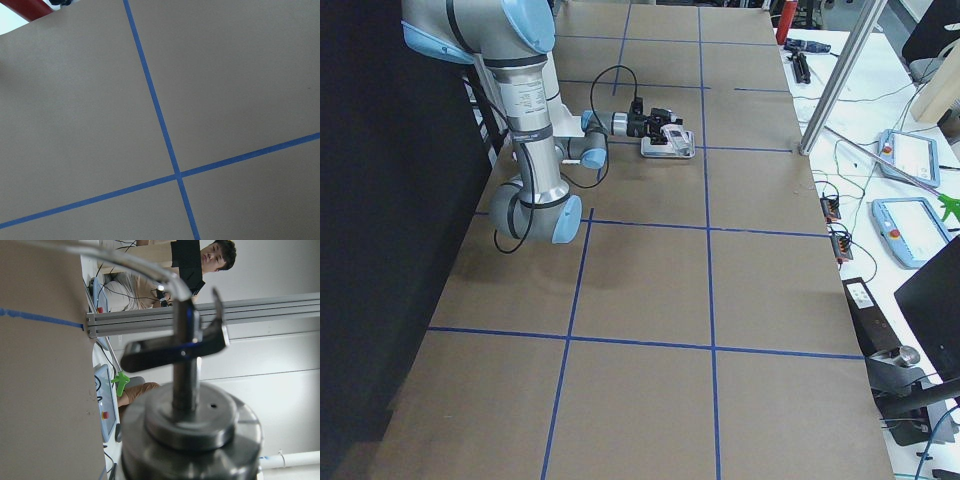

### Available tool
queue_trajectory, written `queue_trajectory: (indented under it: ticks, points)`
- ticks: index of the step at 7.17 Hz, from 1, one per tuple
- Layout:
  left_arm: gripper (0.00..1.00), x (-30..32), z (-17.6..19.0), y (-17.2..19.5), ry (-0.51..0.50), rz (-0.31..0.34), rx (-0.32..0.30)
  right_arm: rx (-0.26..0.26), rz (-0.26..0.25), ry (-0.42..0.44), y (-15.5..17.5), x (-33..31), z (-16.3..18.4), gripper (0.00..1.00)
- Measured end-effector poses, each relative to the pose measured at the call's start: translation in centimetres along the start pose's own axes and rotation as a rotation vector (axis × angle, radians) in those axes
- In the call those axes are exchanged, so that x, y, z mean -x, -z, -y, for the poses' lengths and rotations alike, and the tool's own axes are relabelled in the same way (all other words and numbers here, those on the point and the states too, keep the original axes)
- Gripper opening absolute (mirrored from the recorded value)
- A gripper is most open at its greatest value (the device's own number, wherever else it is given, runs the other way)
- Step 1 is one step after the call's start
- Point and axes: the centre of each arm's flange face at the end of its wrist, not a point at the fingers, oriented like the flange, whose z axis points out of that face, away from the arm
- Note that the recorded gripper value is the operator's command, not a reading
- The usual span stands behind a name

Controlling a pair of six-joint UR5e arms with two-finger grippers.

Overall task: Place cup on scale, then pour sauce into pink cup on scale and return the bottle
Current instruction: 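Rotate the bottle back upright with the right gripper, then carry the upright bottle with the right gripper back toward its start spot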

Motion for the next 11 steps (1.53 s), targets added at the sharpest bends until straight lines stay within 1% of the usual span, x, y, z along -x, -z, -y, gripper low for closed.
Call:
queue_trajectory:
  ticks: [3,4,6,8,9,10,11]
  points:
    - [1.0,-0.1,0.0,0.1,-0.002,0.0,-0.003,-0.005,0.053,-0.232,0.1,0.2,0.4,0.0]
    - [1.0,-0.1,0.0,0.1,-0.002,0.001,-0.003,-0.006,0.068,-0.323,0.1,-0.3,0.8,0.0]
    - [1.0,0.0,0.0,0.3,-0.001,0.002,-0.007,-0.007,0.104,-0.534,0.3,-2.1,1.9,0.0]
    - [1.0,0.0,0.0,0.6,-0.001,0.003,-0.012,-0.003,0.132,-0.728,0.5,-3.6,1.9,0.0]
    - [1.0,-0.1,0.1,0.9,-0.004,0.004,-0.018,0.002,0.143,-0.795,0.5,-4.1,1.7,0.0]
    - [1.0,-0.3,0.1,1.5,-0.005,0.006,-0.025,0.008,0.156,-0.841,0.4,-4.3,1.1,0.0]
    - [1.0,-0.7,0.2,2.2,-0.006,0.007,-0.031,0.018,0.178,-0.898,0.2,-4.5,0.2,0.0]
